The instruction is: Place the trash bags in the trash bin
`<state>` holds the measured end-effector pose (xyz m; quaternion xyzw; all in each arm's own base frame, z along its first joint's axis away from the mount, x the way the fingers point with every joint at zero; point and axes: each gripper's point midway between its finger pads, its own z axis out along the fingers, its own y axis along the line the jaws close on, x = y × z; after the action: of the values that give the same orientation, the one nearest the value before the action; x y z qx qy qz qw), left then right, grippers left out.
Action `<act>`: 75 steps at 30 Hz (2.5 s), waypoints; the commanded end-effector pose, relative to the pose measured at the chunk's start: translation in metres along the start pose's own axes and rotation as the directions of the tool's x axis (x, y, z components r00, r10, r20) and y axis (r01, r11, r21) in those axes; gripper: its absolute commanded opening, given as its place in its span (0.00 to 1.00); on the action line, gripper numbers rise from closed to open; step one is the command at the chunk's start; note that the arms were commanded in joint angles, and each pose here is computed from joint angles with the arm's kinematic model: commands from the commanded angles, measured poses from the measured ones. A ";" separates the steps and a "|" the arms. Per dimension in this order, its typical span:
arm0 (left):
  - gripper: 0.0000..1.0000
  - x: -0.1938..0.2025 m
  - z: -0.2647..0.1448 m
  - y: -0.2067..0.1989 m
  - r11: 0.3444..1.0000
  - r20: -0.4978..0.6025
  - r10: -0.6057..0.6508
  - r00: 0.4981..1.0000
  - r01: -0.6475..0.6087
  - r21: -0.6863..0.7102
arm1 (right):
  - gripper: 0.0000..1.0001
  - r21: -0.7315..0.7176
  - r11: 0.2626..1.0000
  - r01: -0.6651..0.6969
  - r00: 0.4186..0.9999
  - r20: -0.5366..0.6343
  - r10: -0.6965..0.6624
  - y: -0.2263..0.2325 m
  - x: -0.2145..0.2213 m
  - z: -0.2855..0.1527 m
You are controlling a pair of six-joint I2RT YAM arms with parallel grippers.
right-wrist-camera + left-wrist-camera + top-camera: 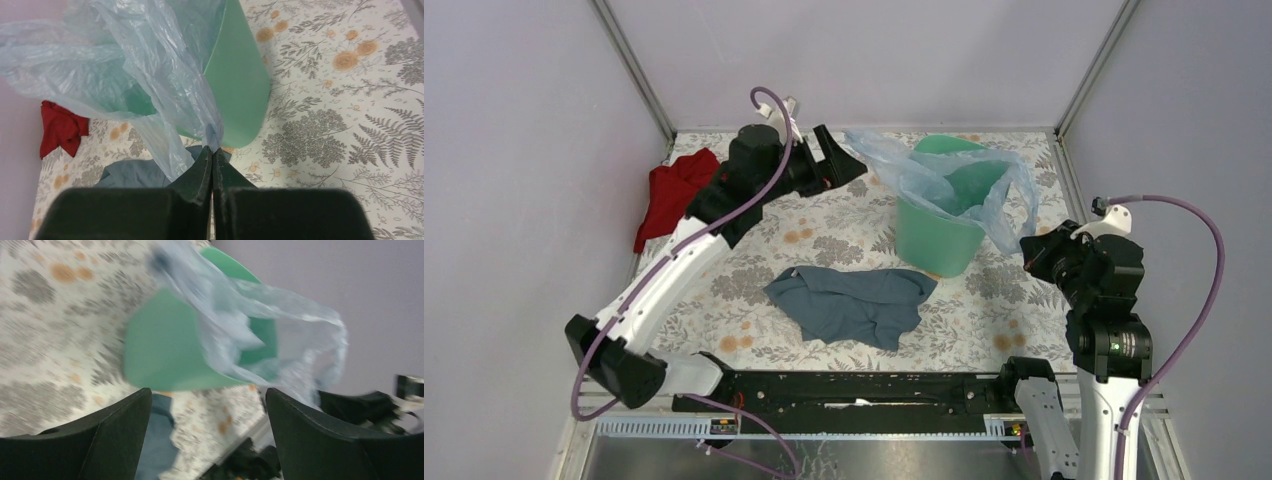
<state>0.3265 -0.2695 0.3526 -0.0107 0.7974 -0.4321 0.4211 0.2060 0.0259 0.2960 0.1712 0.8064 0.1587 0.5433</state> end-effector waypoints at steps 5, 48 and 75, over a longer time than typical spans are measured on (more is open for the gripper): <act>0.84 0.020 -0.027 -0.064 0.933 0.075 -0.359 0.930 0.358 0.023 | 0.00 -0.052 0.998 0.025 1.000 0.017 -0.024 0.016 -0.009 -0.008; 0.00 0.039 0.048 -0.026 0.913 0.142 0.271 0.952 -0.301 0.277 | 0.00 0.323 0.946 0.009 0.997 0.074 -0.035 -0.054 -0.002 -0.053; 0.71 0.052 -0.058 -0.081 0.737 -0.292 -0.422 0.858 0.512 0.442 | 0.00 -0.069 0.997 -0.017 1.000 0.023 0.019 0.006 0.027 -0.044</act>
<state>0.2468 -0.2827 0.3555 -0.0112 0.7226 -0.6015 0.3403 0.1506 0.0367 0.2793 0.1765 0.8100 0.1751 0.5312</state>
